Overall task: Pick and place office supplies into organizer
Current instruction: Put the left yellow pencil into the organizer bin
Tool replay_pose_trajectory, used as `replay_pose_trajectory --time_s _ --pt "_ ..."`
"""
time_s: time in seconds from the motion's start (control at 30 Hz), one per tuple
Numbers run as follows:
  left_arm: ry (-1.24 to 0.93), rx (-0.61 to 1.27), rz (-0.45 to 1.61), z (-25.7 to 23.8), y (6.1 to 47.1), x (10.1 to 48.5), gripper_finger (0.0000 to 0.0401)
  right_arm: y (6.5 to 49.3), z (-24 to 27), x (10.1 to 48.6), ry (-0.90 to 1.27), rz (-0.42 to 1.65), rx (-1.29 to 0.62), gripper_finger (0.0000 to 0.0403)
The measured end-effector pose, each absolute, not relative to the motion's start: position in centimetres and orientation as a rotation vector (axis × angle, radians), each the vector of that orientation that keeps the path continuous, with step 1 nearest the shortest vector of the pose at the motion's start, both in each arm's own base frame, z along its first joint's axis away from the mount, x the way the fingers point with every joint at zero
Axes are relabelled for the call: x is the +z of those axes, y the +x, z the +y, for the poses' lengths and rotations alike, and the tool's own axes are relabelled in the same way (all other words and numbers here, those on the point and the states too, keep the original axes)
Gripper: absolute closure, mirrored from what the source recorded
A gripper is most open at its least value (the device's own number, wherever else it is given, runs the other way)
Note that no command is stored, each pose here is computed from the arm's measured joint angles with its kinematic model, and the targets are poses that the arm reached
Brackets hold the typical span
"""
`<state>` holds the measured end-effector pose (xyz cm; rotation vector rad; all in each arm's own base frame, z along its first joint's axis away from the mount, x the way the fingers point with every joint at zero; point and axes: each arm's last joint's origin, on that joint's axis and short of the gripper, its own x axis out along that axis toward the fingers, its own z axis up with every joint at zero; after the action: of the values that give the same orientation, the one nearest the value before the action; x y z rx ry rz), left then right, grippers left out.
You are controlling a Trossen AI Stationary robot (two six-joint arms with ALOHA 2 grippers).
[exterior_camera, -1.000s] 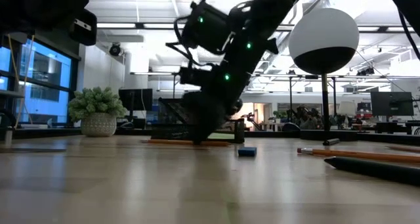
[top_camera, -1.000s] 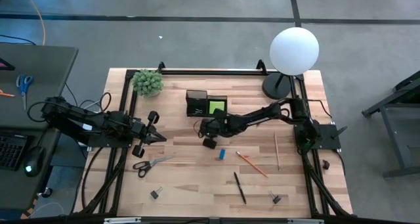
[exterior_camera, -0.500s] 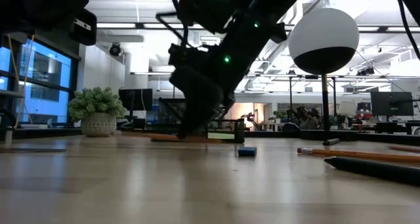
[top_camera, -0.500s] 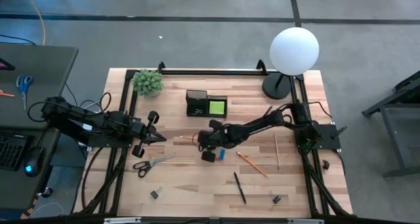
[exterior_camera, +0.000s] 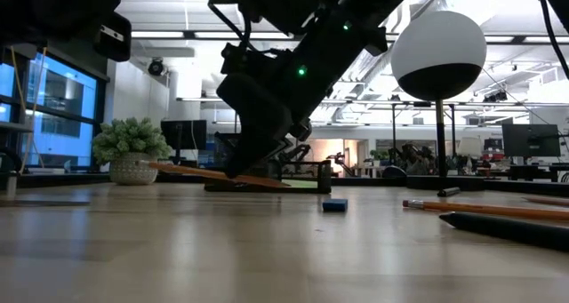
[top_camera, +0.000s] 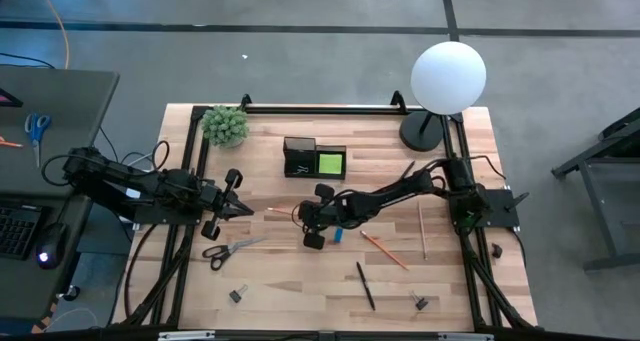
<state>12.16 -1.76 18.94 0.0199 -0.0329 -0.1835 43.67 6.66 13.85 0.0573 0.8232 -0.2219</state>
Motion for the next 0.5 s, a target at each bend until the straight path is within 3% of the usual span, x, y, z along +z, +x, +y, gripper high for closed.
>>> replay_pose_trajectory --time_s 0.5 --pt "0.019 -0.184 -0.020 -1.8 12.2 18.8 0.0396 44.7 4.5 14.7 0.032 0.699 -0.311 0.0402"
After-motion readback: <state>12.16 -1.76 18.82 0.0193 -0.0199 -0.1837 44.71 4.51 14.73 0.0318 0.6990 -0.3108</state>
